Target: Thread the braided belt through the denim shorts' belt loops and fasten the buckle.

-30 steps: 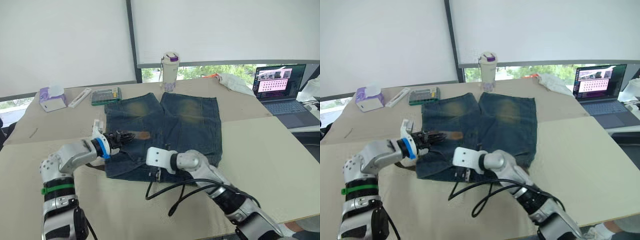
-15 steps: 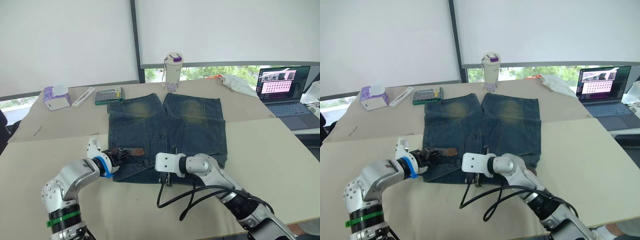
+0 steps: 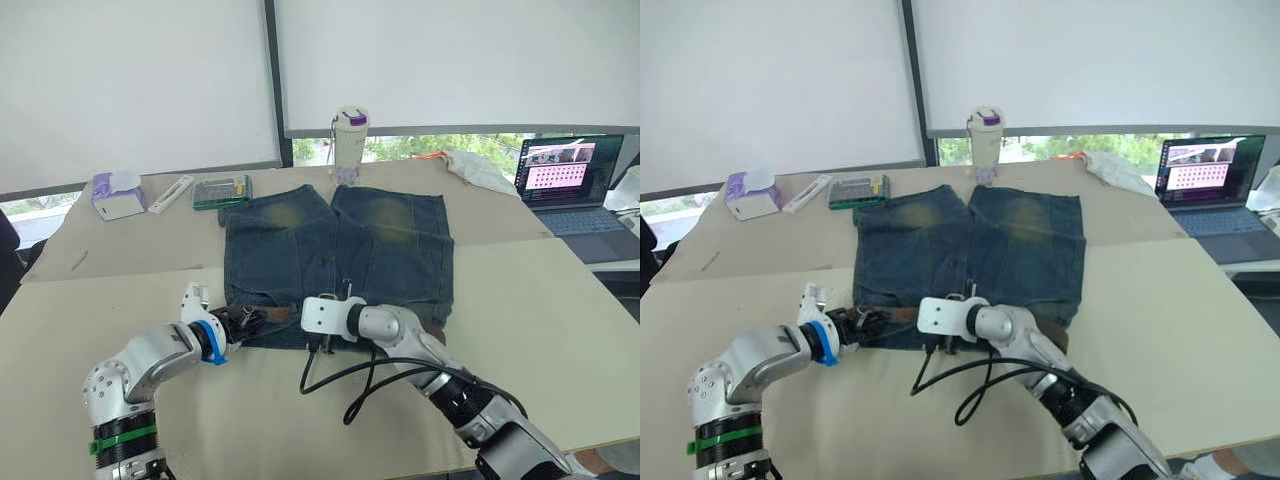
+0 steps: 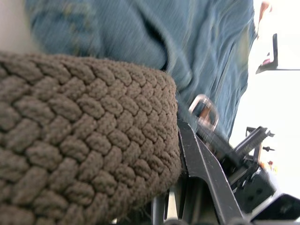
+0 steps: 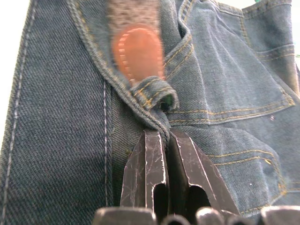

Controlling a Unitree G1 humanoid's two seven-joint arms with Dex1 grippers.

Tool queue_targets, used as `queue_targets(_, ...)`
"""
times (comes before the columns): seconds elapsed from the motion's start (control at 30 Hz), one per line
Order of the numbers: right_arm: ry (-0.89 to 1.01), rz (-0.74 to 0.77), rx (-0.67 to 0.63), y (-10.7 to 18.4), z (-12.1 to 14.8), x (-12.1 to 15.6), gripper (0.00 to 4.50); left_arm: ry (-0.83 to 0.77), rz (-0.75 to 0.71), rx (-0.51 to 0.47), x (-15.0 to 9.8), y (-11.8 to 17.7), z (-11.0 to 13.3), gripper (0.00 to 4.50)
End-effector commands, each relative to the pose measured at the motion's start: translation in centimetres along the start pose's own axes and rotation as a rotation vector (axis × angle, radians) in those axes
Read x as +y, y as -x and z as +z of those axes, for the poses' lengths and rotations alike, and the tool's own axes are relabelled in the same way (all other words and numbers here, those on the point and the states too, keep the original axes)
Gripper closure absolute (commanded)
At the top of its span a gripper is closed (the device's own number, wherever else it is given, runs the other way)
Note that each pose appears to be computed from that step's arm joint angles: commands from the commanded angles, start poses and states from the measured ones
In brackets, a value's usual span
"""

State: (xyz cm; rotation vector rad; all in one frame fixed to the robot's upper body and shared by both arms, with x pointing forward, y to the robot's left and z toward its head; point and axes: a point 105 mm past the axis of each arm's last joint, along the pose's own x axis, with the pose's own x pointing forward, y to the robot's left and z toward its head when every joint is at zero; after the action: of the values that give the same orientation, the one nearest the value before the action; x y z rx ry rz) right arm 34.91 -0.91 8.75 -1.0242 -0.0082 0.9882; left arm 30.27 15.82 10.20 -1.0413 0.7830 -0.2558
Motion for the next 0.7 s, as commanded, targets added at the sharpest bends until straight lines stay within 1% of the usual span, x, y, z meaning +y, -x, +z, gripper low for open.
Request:
queue_targets(0.03, -0.015, -0.061, 0.108, 0.8, -3.4, -1.7, 4.47, 0.015, -0.007, 0.001, -1.2, -0.7, 0.0, 4.50)
queue_targets(0.2, 0.001, -0.012, 0.017, 0.7, -1.4, -0.7, 4.47, 0.090, 0.033, -0.012, -1.8, -1.4, -0.8, 4.50)
queue_targets(0.27, -0.001, 0.031, -0.021, 0.8, -0.5, 0.5, 4.47, 0.140, 0.020, -0.010, -2.3, -1.9, -1.3, 4.50)
queue_targets(0.33, -0.001, 0.047, -0.030, 1.0, -0.1, 1.1, 4.47, 0.194, 0.002, -0.013, -2.8, -2.2, -1.5, 4.50)
queue_targets(0.43, -0.020, 0.075, -0.004, 1.8, -0.7, 1.9, 4.47, 0.256, -0.032, -0.019, -3.0, -2.3, -1.7, 4.50)
queue_targets(0.6, -0.067, 0.077, 0.054, 3.1, -1.9, 2.0, 4.47, 0.254, -0.108, -0.025, -3.8, -2.2, -1.9, 4.50)
queue_targets(0.7, -0.099, 0.101, 0.116, 3.9, -3.1, 2.3, 4.47, 0.227, -0.143, -0.008, -3.3, -2.1, -2.1, 4.50)
